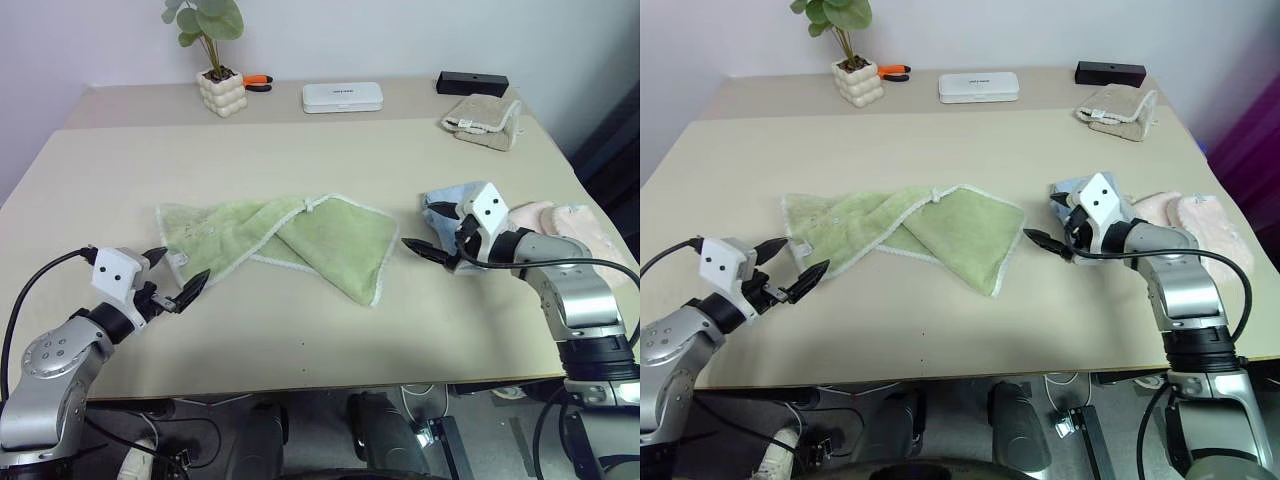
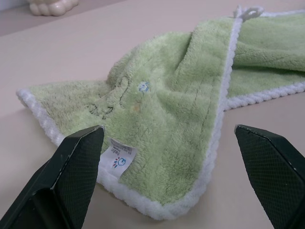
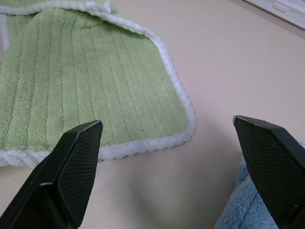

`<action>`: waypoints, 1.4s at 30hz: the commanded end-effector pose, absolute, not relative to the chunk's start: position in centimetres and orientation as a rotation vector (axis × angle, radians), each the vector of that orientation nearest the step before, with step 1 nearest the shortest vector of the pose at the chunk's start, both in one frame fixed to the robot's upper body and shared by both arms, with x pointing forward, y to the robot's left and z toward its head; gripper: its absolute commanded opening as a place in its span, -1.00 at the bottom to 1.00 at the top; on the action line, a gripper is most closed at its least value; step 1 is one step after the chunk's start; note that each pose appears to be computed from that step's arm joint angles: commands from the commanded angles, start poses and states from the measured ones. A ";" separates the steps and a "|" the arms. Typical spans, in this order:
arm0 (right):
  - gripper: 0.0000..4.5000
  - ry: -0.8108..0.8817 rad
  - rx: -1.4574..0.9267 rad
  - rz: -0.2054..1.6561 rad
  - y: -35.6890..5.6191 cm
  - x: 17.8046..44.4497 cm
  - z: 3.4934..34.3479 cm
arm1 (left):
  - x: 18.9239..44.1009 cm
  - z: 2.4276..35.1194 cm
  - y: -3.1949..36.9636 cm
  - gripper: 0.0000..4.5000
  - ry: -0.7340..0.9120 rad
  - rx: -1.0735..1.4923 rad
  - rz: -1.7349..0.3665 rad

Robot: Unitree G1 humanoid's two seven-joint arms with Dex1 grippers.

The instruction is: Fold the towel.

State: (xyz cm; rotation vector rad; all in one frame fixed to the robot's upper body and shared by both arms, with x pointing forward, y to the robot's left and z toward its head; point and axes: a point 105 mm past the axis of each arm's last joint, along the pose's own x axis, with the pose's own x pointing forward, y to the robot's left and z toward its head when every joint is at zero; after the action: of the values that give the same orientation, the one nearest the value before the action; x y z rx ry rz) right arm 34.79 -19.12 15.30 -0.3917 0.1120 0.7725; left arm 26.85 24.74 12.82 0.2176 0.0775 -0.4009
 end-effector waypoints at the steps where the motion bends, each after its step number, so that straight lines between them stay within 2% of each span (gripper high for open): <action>1: 1.00 0.068 -0.406 0.793 -18.1 35.2 16.1 | 26.6 14.4 25.0 0.99 0.020 0.263 -0.378; 12: 1.00 0.057 -0.415 0.799 -17.6 35.8 16.1 | 26.5 14.3 23.8 0.99 0.009 0.256 -0.405; 15: 1.00 0.047 -0.420 0.814 -16.3 35.4 15.9 | 25.9 14.5 17.0 0.99 -0.004 0.314 -0.700; 17: 1.00 0.042 -0.419 0.820 -15.8 35.2 15.9 | 26.1 14.0 15.7 0.99 0.013 0.395 -0.749; 24: 1.00 0.046 -0.398 0.806 -15.2 34.5 15.2 | 27.9 11.5 19.0 0.99 0.148 0.607 -0.647; 28: 1.00 0.047 -0.395 0.799 -15.3 33.8 15.2 | 28.9 12.0 21.1 0.99 0.166 0.656 -0.558; 36: 1.00 0.027 -0.387 0.776 -15.3 34.2 15.6 | 28.2 10.2 24.4 0.99 0.312 0.664 -0.510; 39: 1.00 0.009 -0.385 0.766 -15.2 34.5 16.2 | 28.2 10.3 24.8 0.64 0.311 0.647 -0.485; 42: 1.00 0.003 -0.387 0.767 -15.1 34.4 16.4 | 28.1 10.5 25.3 -0.03 0.308 0.640 -0.464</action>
State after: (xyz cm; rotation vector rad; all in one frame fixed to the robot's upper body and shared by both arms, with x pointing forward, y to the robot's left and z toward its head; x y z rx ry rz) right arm 34.44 -15.21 14.82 -0.3862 0.0631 0.7724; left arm 28.07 24.07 9.86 0.6385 0.3112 -0.5206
